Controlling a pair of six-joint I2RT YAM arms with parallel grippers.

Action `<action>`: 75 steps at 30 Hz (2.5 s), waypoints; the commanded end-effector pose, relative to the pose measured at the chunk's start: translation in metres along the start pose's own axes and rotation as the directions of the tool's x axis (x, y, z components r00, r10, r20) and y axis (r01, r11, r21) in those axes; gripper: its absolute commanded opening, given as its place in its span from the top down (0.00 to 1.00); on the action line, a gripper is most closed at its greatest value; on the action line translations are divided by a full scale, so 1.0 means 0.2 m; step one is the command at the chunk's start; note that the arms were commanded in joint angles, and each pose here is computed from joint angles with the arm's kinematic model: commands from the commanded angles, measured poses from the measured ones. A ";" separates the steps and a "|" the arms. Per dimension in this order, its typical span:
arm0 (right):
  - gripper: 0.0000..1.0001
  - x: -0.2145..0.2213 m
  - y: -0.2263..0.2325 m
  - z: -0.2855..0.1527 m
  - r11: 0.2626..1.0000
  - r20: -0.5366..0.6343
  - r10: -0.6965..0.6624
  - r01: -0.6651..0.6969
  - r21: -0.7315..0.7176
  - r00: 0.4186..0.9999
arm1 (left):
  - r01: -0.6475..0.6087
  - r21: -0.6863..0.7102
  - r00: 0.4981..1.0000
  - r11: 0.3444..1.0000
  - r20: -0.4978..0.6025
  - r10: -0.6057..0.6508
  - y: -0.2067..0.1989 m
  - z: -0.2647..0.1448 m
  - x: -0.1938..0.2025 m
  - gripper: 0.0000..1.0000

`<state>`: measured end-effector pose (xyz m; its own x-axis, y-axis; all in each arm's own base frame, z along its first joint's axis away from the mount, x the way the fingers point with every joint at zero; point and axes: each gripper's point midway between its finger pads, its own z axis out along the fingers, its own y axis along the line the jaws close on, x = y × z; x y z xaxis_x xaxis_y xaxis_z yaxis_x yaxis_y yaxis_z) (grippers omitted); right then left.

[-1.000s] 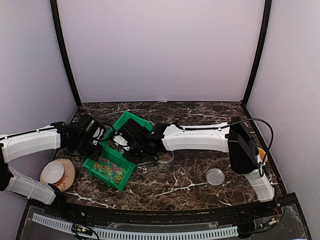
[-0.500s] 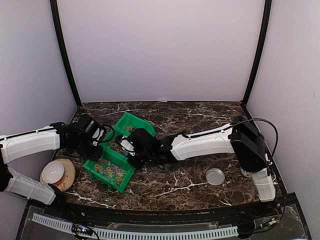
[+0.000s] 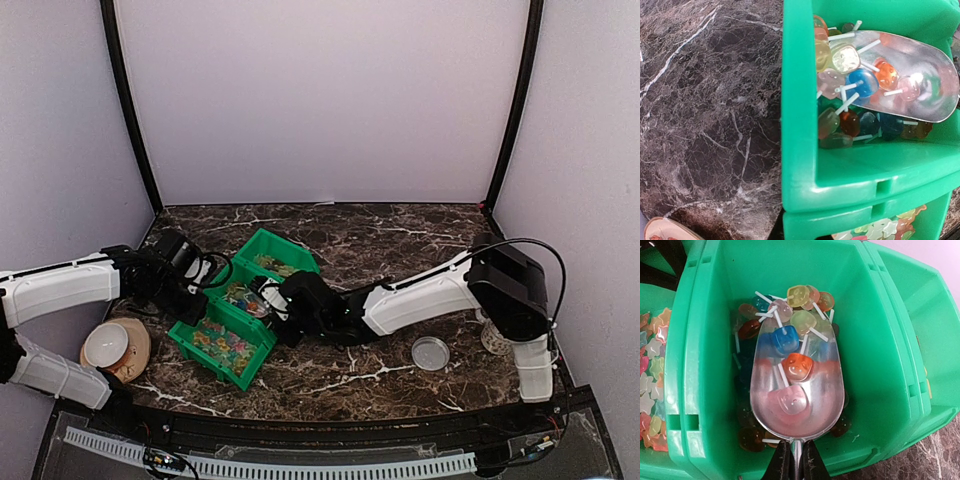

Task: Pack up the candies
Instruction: Scoop the fake candies from the plate, then place the fake candies in the packing box.

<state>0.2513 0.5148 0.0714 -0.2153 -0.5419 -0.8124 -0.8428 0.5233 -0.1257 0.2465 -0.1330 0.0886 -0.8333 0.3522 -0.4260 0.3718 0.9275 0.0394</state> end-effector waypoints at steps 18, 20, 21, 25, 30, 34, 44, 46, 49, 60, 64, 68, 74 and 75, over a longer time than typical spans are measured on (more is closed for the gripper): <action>1.00 -0.19 -0.09 -0.24 0.999 0.175 0.037 -0.043 0.031 0.984 | 0.013 0.046 0.985 0.999 0.171 -0.021 -0.03 -0.09 -0.20 1.00; 1.00 -0.19 -0.10 -0.25 0.998 0.181 0.036 -0.043 0.035 0.983 | 0.013 0.044 0.986 0.999 0.168 -0.020 -0.03 -0.09 -0.20 1.00; 1.00 -0.20 -0.10 -0.26 0.998 0.183 0.035 -0.042 0.039 0.982 | 0.013 0.043 0.985 0.999 0.170 -0.020 -0.03 -0.09 -0.20 1.00; 1.00 -0.21 -0.12 -0.29 0.998 0.195 0.032 -0.043 0.052 0.980 | 0.013 0.042 0.986 0.999 0.168 -0.020 -0.03 -0.09 -0.20 1.00; 1.00 -0.18 -0.14 -0.34 0.997 0.203 0.033 -0.046 0.062 0.979 | 0.014 0.040 0.985 0.999 0.170 -0.020 -0.03 -0.09 -0.20 1.00; 1.00 -0.16 -0.15 -0.37 0.996 0.226 0.049 -0.064 0.060 0.973 | 0.014 0.038 0.985 0.999 0.169 -0.021 -0.03 -0.09 -0.20 1.00; 1.00 -0.20 -0.15 -0.46 0.996 0.304 0.085 -0.092 0.008 0.949 | 0.015 0.041 0.985 0.999 0.169 -0.022 -0.03 -0.09 -0.20 1.00; 1.00 -0.21 -0.16 -0.49 0.996 0.320 0.079 -0.088 0.014 0.944 | 0.014 0.042 0.986 0.999 0.167 -0.021 -0.03 -0.08 -0.20 1.00; 1.00 -0.20 -0.18 -0.53 0.996 0.337 0.071 -0.087 0.032 0.939 | 0.014 0.041 0.986 0.999 0.166 -0.021 -0.03 -0.08 -0.20 1.00; 1.00 -0.13 -0.28 -0.63 0.985 0.361 0.062 -0.115 0.127 0.931 | 0.013 0.045 0.985 0.999 0.170 -0.021 -0.03 -0.09 -0.21 1.00; 1.00 -0.12 -0.29 -0.66 0.984 0.385 0.072 -0.129 0.125 0.920 | 0.014 0.044 0.985 0.999 0.170 -0.022 -0.03 -0.09 -0.21 1.00; 1.00 -0.13 -0.30 -0.67 0.982 0.402 0.086 -0.145 0.118 0.912 | 0.015 0.042 0.985 0.999 0.171 -0.022 -0.03 -0.09 -0.21 1.00; 1.00 -0.10 -0.32 -0.69 0.979 0.345 0.077 -0.136 0.151 0.935 | 0.016 0.037 0.985 0.999 0.169 -0.022 -0.02 -0.09 -0.20 1.00; 1.00 -0.08 -0.32 -0.69 0.978 0.330 0.078 -0.136 0.157 0.941 | 0.015 0.038 0.985 0.999 0.171 -0.022 -0.02 -0.09 -0.20 1.00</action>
<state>0.2357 0.4066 0.1404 -0.1163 -0.3111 -0.9432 -0.7503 0.6498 -0.1218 0.2461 -0.1340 0.0885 -0.8304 0.3596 -0.4255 0.3811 0.9238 0.0370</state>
